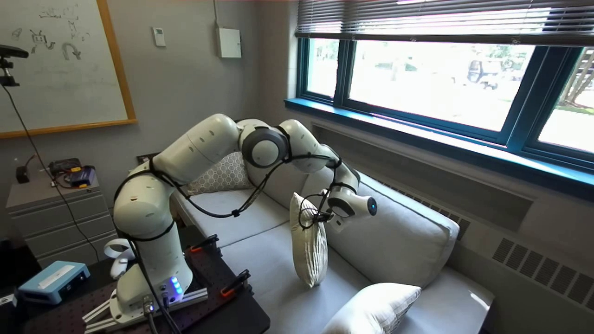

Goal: Arrange the cushions on the couch

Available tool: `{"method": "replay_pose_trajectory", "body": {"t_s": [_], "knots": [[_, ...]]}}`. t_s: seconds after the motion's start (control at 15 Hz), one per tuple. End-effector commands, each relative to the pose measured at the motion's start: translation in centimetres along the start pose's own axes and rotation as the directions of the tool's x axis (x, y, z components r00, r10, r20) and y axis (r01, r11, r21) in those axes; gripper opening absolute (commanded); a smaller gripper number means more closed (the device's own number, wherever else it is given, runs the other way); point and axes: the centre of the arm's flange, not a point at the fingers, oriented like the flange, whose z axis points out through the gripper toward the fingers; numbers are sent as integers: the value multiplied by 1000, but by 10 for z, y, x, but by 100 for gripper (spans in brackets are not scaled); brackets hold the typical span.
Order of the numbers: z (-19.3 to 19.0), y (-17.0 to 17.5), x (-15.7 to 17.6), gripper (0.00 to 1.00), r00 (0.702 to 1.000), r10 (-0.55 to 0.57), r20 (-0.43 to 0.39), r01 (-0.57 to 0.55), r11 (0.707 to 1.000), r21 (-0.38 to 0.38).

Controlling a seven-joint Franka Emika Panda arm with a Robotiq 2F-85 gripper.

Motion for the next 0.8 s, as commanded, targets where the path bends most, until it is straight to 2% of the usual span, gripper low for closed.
{"method": "replay_pose_trajectory", "body": {"t_s": [0.0, 0.33, 0.73], "knots": [[-9, -17, 15, 2, 993, 52, 109, -49, 998, -32], [-21, -2, 53, 2, 964, 199, 175, -195, 980, -38], [-7, 6, 117, 2, 900, 312, 305, -284, 949, -133]]}}
